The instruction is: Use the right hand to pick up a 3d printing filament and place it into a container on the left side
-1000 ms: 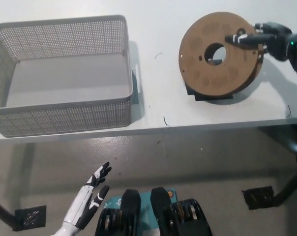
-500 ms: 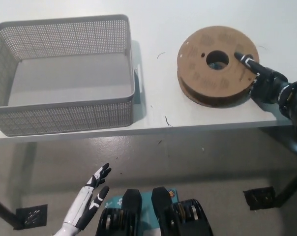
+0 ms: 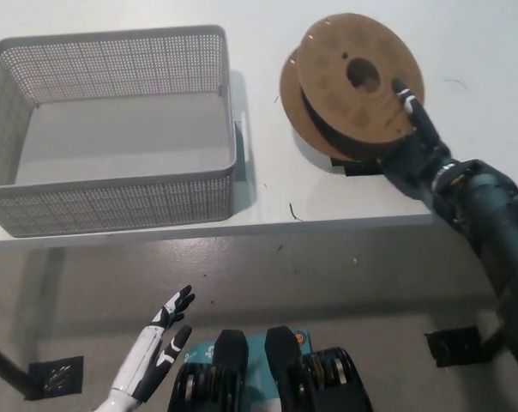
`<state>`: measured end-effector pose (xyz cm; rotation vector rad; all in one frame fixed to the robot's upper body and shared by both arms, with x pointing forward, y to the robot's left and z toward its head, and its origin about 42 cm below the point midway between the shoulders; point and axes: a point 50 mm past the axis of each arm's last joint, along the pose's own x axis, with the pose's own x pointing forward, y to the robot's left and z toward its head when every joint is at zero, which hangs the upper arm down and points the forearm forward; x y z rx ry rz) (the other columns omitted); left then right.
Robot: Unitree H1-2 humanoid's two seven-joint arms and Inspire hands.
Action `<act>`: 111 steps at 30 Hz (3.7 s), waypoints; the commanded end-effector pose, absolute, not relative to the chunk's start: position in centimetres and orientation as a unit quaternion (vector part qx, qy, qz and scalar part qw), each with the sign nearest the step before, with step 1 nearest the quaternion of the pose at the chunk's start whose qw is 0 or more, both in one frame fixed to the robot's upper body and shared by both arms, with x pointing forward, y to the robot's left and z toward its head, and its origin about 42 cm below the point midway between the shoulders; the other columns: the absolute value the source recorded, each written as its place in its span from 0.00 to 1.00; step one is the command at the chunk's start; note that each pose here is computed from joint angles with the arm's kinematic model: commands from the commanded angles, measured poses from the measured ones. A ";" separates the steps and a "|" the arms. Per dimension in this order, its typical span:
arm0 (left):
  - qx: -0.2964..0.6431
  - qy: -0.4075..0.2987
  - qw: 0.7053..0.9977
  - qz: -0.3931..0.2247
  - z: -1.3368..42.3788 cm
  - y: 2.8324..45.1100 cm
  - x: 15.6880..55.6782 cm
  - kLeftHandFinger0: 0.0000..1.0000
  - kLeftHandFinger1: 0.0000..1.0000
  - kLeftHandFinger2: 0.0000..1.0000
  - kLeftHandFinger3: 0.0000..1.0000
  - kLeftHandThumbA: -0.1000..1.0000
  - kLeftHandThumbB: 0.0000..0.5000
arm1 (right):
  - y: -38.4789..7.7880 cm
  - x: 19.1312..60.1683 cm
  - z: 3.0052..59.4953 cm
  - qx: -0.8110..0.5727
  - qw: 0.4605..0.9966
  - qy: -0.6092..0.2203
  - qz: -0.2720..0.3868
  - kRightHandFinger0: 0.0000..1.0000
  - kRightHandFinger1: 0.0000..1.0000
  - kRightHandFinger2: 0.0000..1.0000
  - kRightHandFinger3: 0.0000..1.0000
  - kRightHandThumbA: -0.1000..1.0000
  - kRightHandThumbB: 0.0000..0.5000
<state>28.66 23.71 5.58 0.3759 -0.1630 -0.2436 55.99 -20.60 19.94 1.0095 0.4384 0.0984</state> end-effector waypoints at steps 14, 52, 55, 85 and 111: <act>0.202 -0.102 0.964 -0.137 6.5 23.8 28.9 1.00 1.00 1.00 1.00 1.00 0.57 | -13.3 60.4 41.7 0.447 0.871 0.048 0.198 0.00 0.06 0.58 0.80 0.00 0.24; 0.224 -0.106 0.954 -0.168 6.8 22.8 28.4 1.00 1.00 1.00 1.00 1.00 0.62 | 9.6 52.9 46.2 -0.017 0.957 -0.009 0.289 1.00 1.00 1.00 1.00 0.45 0.75; 0.222 -0.105 0.954 -0.169 6.8 22.9 28.3 1.00 1.00 1.00 1.00 1.00 0.63 | 9.9 52.7 46.5 -0.068 0.948 -0.024 0.309 1.00 1.00 1.00 1.00 0.64 0.88; 0.225 -0.109 0.954 -0.168 6.8 22.7 29.1 1.00 1.00 1.00 1.00 1.00 0.51 | -12.3 53.2 62.2 -0.269 0.892 -0.256 0.257 1.00 1.00 1.00 1.00 0.88 0.80; 0.219 -0.108 0.956 -0.164 6.6 22.5 29.3 1.00 1.00 1.00 1.00 1.00 0.46 | -16.3 27.2 42.1 -0.172 0.753 -0.617 0.151 1.00 1.00 1.00 1.00 1.00 0.73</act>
